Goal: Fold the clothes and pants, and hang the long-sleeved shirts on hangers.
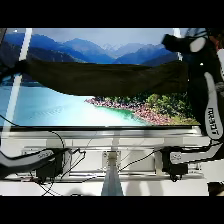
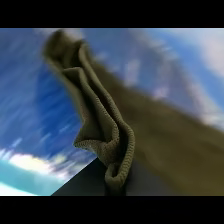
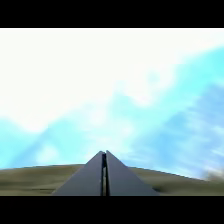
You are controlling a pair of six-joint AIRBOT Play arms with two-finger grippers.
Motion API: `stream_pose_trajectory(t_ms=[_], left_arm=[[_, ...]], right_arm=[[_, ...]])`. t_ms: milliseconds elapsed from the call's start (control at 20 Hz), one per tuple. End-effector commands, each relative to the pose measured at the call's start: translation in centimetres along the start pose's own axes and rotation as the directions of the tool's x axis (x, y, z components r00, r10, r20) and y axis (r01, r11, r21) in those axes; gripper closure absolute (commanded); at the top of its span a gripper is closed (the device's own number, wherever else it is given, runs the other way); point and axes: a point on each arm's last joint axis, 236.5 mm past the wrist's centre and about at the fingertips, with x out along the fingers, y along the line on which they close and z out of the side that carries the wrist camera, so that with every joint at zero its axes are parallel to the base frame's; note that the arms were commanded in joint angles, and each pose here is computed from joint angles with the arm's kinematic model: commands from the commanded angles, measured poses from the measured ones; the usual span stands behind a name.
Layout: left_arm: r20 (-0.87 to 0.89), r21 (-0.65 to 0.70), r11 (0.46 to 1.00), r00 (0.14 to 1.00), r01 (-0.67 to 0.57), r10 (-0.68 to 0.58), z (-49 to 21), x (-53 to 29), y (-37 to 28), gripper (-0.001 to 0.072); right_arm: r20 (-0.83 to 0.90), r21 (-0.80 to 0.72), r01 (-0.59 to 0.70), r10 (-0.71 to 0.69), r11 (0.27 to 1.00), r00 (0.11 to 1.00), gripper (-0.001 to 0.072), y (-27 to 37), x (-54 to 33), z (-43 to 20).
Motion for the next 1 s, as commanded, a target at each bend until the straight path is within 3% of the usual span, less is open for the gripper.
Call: stream_pose_trajectory(t_ms=[0,200,350,600,750,950], left_arm=[[0.057,0.148,0.982,0.990,0.119,-0.129,3.0,-6.6,-7.6,0.0685],[0.154,0.183,0.952,0.950,0.244,-0.273,5.1,-13.8,-14.9,0.0685],[0.237,0.197,0.928,0.903,0.317,-0.359,6.6,-18.2,-18.3,0.0684],[0.269,0.203,0.925,0.890,0.322,-0.369,7.1,-19.5,-18.8,0.0684],[0.259,0.194,0.922,0.890,0.334,-0.377,6.9,-19.0,-19.0,0.0683],[0.224,0.135,0.928,0.901,0.348,-0.371,6.4,-17.0,-18.4,0.0684]], right_arm=[[0.007,-0.067,-0.156,0.157,0.985,0.988,0.0686,11.2,1.3,-2.2],[-0.121,-0.106,-0.329,0.316,0.938,0.941,0.0686,23.6,2.9,-9.6],[-0.229,-0.043,-0.455,0.434,0.890,0.871,0.0686,33.1,2.9,-16.6],[-0.385,0.013,-0.636,0.591,0.772,0.709,0.0686,46.3,-1.1,-28.4],[-0.408,-0.025,-0.669,0.603,0.743,0.686,0.0686,48.4,-2.6,-30.7],[-0.402,-0.175,-0.586,0.486,0.791,0.776,0.0685,43.2,-0.3,-25.9]])
